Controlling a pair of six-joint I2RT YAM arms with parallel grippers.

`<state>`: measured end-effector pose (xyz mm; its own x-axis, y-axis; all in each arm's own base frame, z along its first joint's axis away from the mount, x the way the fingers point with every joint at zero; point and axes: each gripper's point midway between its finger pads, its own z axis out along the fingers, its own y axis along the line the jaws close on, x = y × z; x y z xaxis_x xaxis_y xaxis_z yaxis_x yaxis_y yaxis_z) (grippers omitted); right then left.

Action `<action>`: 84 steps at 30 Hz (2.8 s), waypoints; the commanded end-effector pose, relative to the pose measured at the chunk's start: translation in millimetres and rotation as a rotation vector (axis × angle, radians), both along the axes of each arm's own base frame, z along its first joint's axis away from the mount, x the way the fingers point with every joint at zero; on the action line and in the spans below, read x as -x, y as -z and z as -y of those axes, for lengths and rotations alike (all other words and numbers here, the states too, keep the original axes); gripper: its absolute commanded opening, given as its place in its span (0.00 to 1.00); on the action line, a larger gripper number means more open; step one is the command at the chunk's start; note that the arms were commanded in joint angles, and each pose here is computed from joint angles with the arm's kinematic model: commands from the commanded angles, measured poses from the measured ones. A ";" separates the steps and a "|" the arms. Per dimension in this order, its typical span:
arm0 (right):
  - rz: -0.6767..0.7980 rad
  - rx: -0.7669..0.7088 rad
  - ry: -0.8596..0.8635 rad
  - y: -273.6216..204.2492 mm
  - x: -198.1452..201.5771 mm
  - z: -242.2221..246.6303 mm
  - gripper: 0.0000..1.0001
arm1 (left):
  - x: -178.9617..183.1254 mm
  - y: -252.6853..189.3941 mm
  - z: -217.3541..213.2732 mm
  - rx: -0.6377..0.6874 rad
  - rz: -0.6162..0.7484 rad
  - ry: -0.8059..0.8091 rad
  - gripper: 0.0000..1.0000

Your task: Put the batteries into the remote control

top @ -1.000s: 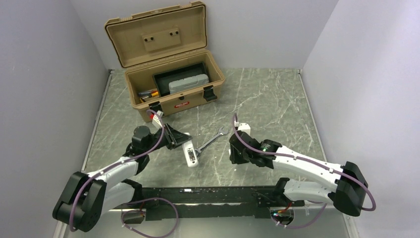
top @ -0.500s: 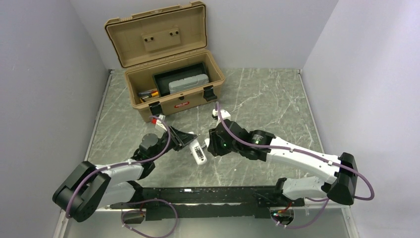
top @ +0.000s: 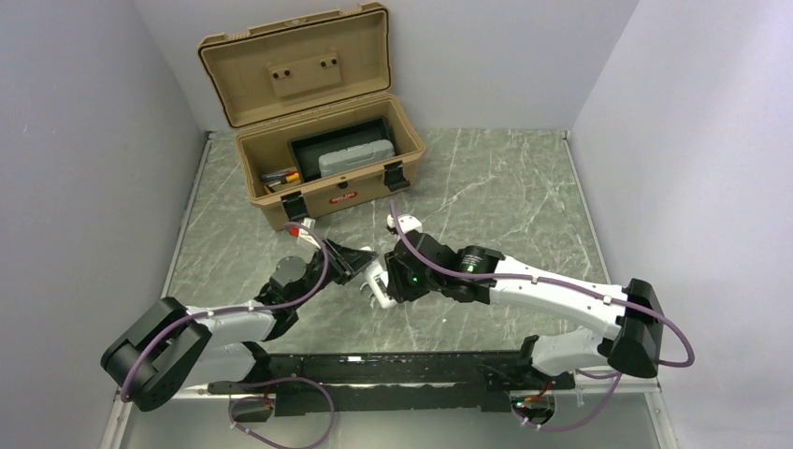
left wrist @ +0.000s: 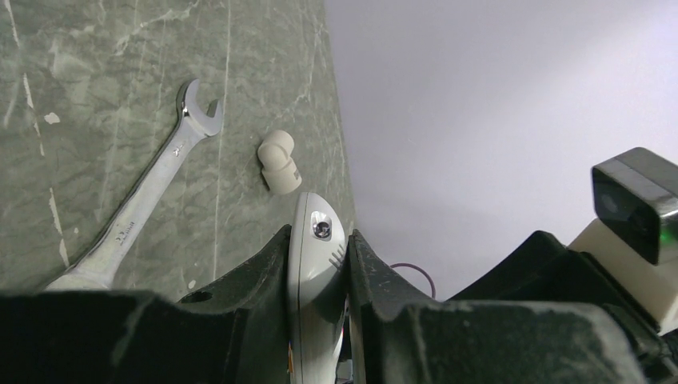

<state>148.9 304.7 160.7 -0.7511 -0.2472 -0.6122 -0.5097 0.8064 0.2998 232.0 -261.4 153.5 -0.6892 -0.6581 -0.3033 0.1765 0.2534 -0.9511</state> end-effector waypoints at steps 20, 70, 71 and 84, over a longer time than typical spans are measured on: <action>-0.004 0.034 -0.029 -0.4 0.4 -10.6 0.26 | 1.0 -38.9 15.7 0.082 0.110 0.028 0.00; 0.010 0.058 -0.009 2.8 -2.6 -5.7 0.53 | 9.9 -39.2 28.0 0.099 0.120 0.083 0.00; 0.014 0.050 -0.009 1.1 -2.8 -6.0 0.54 | 9.8 -38.7 28.2 0.099 0.118 0.083 0.00; 0.151 -0.168 0.061 -53.5 -14.7 -1.7 0.64 | 13.8 -35.0 28.3 0.119 0.099 0.099 0.00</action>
<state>152.8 304.5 171.7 -0.7230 -0.2371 -0.6489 -0.5162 0.8096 0.2793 222.6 -285.7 161.4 -0.7231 -0.6181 -0.3082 0.2305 0.2047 -0.9513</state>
